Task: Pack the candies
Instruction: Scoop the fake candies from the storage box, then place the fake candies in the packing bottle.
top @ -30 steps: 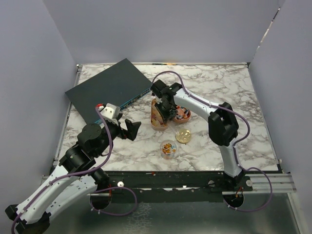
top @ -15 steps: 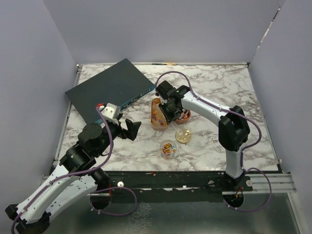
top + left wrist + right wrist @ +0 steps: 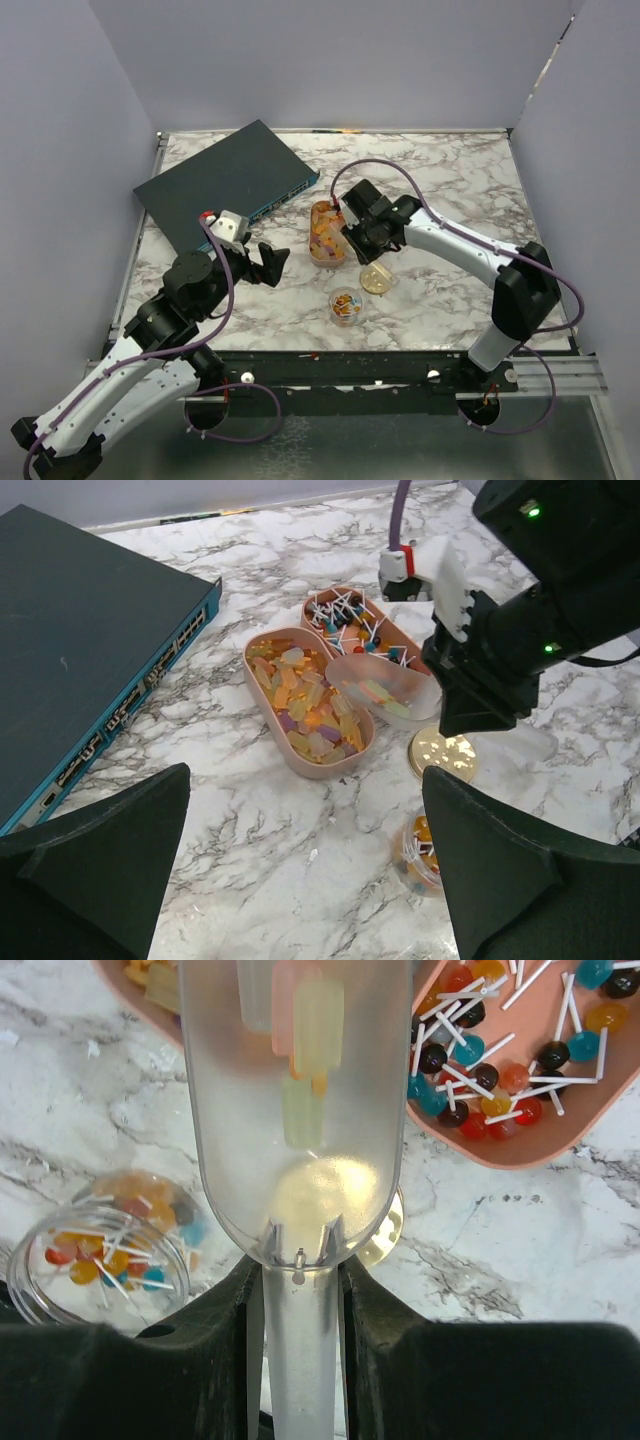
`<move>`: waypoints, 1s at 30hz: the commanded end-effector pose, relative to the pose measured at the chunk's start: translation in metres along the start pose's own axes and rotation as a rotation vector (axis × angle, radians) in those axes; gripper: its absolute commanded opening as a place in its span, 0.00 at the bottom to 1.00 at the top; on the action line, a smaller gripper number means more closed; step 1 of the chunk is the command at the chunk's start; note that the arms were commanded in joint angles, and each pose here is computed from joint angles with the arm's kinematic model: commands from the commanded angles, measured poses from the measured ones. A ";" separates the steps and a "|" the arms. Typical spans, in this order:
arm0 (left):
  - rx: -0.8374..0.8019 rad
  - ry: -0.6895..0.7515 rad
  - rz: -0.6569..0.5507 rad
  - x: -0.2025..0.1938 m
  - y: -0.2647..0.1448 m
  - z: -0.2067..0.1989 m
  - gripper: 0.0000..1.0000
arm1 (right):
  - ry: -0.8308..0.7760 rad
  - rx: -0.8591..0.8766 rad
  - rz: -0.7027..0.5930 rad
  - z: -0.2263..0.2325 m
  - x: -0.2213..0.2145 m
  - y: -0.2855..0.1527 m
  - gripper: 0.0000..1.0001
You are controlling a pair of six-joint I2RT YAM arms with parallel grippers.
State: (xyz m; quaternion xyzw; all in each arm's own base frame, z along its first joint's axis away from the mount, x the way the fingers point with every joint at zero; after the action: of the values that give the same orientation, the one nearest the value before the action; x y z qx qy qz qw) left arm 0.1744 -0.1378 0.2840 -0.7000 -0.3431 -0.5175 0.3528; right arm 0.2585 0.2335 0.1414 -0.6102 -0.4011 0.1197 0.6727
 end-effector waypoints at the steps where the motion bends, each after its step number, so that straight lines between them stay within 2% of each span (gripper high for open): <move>1: 0.036 0.015 0.017 -0.006 0.004 0.006 0.99 | -0.144 -0.015 -0.099 -0.003 0.001 -0.022 0.00; 9: 0.044 0.018 0.027 -0.008 0.006 0.007 0.99 | -0.329 0.023 -0.087 0.002 -0.020 -0.047 0.00; 20: 0.037 0.018 0.029 -0.008 0.007 0.005 0.99 | -0.670 0.100 -0.044 0.018 -0.055 -0.074 0.01; 30: 0.029 0.016 0.026 -0.008 0.006 0.004 0.99 | -0.795 0.091 0.141 0.028 -0.082 -0.086 0.00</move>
State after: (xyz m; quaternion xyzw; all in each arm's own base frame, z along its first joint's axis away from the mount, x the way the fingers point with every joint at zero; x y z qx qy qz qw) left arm 0.1790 -0.1394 0.2781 -0.6985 -0.3391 -0.5119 0.3675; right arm 0.1700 0.1930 0.1835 -0.5014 -0.5951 0.3590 0.5153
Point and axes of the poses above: each gripper's point midway between its finger pads, its own y axis out along the fingers, its own z axis along the line the jaws close on, x = y × z, the point moved 4 cm from there along -y, back along the fingers, and after that the axes turned 3 degrees about -y, right-handed, at the moved point
